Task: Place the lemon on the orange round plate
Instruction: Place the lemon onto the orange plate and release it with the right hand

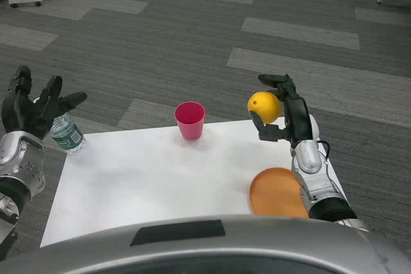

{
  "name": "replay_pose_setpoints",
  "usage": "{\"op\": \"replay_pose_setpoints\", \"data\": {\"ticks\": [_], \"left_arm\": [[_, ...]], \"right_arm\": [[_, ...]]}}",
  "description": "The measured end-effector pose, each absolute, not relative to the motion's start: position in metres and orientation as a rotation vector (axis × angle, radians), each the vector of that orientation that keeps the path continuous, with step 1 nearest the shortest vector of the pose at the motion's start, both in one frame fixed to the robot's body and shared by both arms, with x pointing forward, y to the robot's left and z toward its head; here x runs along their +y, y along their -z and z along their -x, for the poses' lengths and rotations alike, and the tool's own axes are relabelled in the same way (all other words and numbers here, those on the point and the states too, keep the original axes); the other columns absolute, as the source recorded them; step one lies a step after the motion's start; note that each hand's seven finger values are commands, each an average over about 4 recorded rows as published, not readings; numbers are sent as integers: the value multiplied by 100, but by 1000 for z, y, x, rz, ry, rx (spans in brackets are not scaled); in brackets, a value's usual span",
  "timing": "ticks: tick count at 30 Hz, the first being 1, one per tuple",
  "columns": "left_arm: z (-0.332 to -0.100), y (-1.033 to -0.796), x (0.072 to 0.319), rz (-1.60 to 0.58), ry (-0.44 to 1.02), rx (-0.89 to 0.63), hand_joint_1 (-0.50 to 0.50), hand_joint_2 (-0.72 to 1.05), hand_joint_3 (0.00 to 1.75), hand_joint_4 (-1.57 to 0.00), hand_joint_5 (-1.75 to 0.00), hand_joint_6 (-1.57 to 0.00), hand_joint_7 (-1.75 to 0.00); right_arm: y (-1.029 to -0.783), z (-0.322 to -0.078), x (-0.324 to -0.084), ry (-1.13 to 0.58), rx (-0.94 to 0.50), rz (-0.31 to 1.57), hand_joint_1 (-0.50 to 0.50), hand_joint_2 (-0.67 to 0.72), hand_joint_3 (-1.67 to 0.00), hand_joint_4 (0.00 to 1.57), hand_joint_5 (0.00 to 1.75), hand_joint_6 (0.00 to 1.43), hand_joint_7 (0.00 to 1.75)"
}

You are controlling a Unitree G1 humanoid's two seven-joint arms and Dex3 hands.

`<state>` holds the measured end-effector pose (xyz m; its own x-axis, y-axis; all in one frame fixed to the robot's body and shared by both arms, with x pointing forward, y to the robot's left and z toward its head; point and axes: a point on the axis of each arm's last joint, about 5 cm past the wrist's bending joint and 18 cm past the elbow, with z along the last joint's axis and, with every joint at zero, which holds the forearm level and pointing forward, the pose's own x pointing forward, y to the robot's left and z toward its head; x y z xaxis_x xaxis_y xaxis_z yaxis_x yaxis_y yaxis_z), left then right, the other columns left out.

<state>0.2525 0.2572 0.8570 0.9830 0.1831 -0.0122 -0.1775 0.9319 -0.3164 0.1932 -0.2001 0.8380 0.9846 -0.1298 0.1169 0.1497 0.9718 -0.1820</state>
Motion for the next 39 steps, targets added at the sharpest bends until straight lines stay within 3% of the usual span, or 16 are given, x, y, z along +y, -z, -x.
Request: {"op": "replay_pose_setpoints", "data": {"ticks": [4, 10, 39], "left_arm": [[-253, -857, 257, 323, -184, -18, 50, 96, 9, -7, 0, 0, 0], [-253, -857, 257, 323, -184, -18, 50, 96, 2, -7, 0, 0, 0], [-253, -856, 255, 325, -181, -16, 50, 96, 9, -7, 0, 0, 0]], "right_arm": [[-838, -193, -199, 136, -106, 189, -17, -60, -127, 0, 148, 9, 84], [-838, -194, -199, 135, -109, 186, -17, -60, -127, 0, 145, 9, 87], [-838, -194, -197, 126, -109, 187, -17, -60, -127, 0, 145, 9, 84]]}}
